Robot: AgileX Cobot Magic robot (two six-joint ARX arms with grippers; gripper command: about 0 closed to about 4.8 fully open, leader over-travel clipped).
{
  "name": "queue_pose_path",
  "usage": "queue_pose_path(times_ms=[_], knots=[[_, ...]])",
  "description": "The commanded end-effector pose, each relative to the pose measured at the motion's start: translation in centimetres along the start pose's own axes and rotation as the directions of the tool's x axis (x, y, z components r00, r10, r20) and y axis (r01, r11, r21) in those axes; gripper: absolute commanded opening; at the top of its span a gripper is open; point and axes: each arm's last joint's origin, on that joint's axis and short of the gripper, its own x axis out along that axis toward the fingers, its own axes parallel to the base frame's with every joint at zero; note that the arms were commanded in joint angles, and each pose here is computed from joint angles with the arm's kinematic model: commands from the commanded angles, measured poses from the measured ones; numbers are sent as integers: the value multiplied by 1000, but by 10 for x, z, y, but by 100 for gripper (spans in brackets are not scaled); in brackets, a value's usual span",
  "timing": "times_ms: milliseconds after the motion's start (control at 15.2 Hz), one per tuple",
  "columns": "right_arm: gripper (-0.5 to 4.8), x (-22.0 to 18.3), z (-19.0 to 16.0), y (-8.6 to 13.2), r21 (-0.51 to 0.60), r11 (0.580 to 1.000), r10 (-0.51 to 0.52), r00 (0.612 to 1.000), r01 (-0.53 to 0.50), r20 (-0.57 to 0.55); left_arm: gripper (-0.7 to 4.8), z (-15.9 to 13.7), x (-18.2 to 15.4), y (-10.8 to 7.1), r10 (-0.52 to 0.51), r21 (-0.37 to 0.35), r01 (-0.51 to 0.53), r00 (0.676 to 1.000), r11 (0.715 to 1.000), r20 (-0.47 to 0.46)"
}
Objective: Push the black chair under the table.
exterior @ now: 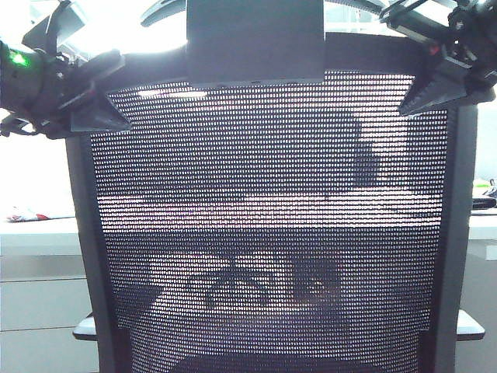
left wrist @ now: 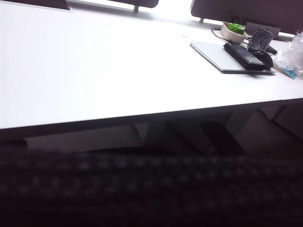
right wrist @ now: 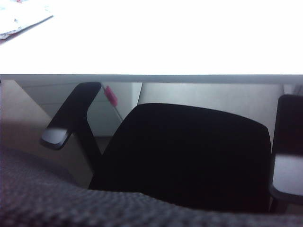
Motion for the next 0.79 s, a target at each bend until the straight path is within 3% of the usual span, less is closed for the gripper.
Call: queue_pose_path(times_ms=[66, 787], knots=[[-5, 0, 17, 1, -10, 1000, -16, 989, 18, 150, -6, 12, 1, 1, 50, 13, -52, 994, 999, 96], [-5, 27, 17, -11, -24, 999, -36, 975, 42, 218, -6, 17, 30, 8, 75, 42, -81, 988, 996, 138]])
